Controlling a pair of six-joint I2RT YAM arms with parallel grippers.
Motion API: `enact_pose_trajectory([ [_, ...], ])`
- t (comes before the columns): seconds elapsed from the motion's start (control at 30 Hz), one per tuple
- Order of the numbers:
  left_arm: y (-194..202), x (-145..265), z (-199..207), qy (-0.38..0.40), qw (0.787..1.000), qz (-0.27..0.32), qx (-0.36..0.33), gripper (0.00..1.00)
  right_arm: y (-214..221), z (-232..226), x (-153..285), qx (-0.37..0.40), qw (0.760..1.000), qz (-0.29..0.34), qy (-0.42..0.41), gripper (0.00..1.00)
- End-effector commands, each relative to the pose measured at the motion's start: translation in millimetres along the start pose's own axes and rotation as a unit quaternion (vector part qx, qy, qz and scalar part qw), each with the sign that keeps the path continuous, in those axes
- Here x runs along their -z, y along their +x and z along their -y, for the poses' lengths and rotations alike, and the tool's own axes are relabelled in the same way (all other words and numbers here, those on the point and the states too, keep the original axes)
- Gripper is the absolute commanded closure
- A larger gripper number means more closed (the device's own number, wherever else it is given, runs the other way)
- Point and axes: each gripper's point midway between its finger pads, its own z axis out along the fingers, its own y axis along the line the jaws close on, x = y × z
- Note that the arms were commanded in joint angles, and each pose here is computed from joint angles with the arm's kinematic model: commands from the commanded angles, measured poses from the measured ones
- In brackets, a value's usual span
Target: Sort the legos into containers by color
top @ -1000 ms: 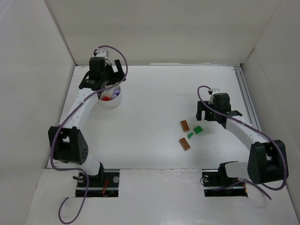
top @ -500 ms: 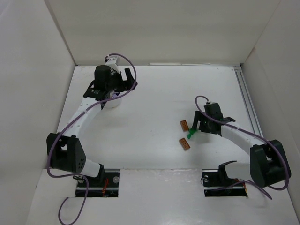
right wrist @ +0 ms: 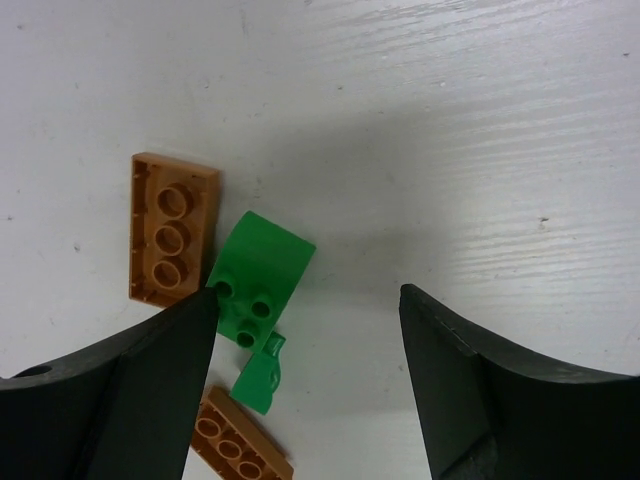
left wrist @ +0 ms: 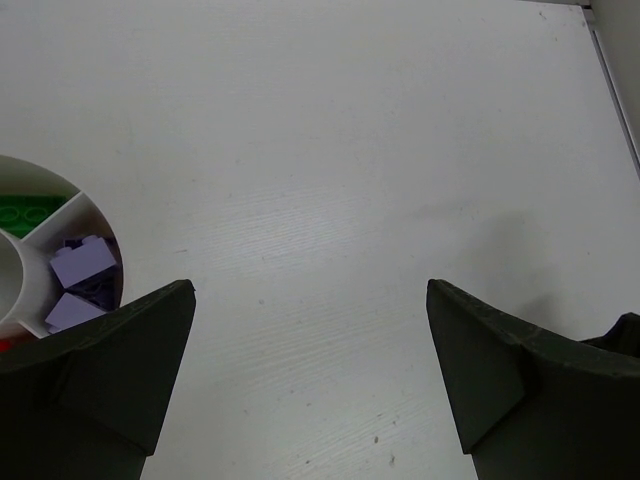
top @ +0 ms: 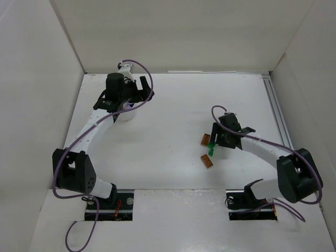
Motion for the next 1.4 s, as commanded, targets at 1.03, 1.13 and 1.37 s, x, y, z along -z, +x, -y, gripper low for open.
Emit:
enact_pose_trajectory([
  [1.03,-0.8,8.9,12.6,0.028,1.000,0.012,-0.007,0.00,12.2,-26.7,-5.3,0.090,0.995,-0.008,0.040,0.39],
  [1.13,-0.8,8.9,12.6,0.028,1.000,0.012,-0.007,0.00,7.9,-24.8,-8.9,0.085,0.995,-0.001,0.045,0.40],
  [1.37,-0.9,9.4,18.5,0.045,0.999,0.011,-0.009,0.00,0.4,-25.6,-18.2,0.079,0.996,0.014,0.049,0.40],
])
